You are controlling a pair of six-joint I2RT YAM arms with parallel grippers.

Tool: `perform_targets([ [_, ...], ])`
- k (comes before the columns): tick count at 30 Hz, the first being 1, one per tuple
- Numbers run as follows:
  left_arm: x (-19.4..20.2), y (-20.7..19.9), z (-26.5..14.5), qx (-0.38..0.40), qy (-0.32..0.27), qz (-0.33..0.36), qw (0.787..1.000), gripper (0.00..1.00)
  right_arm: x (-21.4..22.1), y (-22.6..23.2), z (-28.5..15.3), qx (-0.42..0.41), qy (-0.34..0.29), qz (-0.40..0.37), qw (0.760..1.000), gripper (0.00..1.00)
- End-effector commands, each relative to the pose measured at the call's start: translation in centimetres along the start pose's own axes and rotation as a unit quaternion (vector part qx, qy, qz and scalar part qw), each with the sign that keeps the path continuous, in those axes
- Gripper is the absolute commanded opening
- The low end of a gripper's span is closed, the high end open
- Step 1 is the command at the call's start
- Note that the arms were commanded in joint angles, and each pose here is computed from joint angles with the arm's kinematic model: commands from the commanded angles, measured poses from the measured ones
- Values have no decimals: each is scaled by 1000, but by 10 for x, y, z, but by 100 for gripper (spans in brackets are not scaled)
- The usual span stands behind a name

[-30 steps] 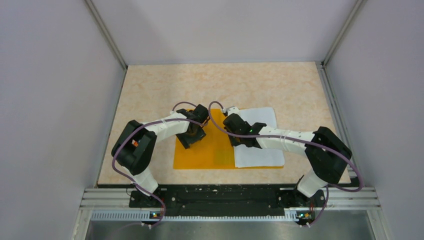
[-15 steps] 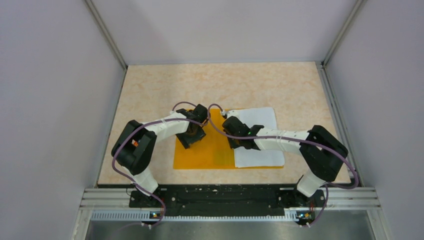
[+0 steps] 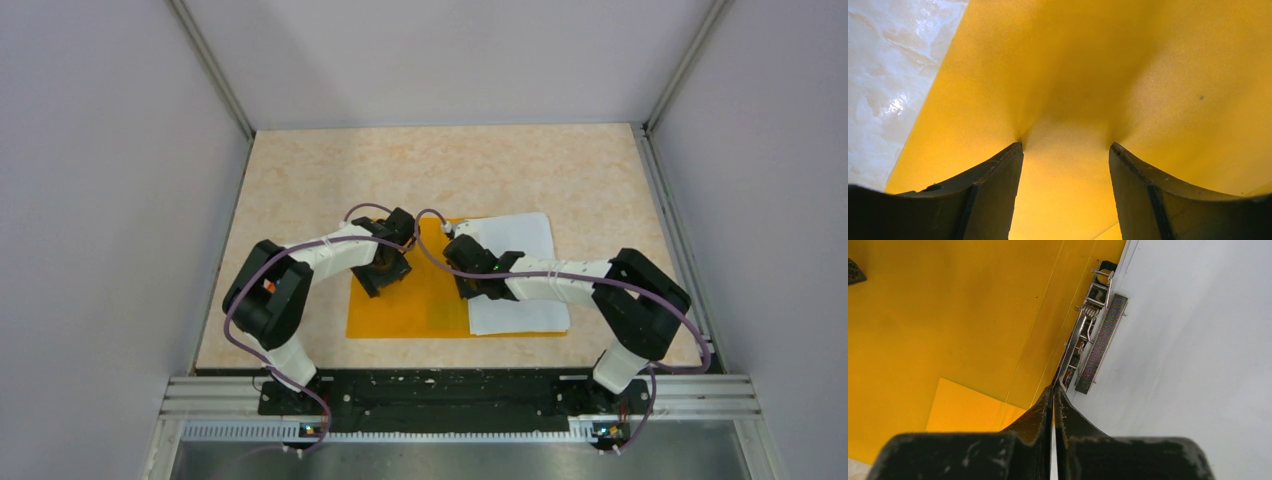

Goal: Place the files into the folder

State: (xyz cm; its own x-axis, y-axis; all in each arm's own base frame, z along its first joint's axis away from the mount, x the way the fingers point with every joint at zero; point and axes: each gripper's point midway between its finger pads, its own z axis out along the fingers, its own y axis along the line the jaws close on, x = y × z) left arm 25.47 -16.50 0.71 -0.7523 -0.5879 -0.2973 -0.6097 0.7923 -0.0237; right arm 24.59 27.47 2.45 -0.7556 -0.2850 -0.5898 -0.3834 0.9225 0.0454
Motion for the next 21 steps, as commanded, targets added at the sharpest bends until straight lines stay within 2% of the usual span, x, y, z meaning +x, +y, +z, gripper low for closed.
perform_targets([
  [1, 58, 47, 62, -79, 85, -1, 993, 68, 61, -18, 7, 31, 98, -16, 995, 0],
  [9, 57, 46, 62, -76, 85, 0, 993, 68, 27, -5, -6, 14, 59, -3, 998, 0],
  [21, 55, 44, 60, -70, 84, 2, 994, 68, 8, -4, -14, 19, 41, -1, 999, 0],
])
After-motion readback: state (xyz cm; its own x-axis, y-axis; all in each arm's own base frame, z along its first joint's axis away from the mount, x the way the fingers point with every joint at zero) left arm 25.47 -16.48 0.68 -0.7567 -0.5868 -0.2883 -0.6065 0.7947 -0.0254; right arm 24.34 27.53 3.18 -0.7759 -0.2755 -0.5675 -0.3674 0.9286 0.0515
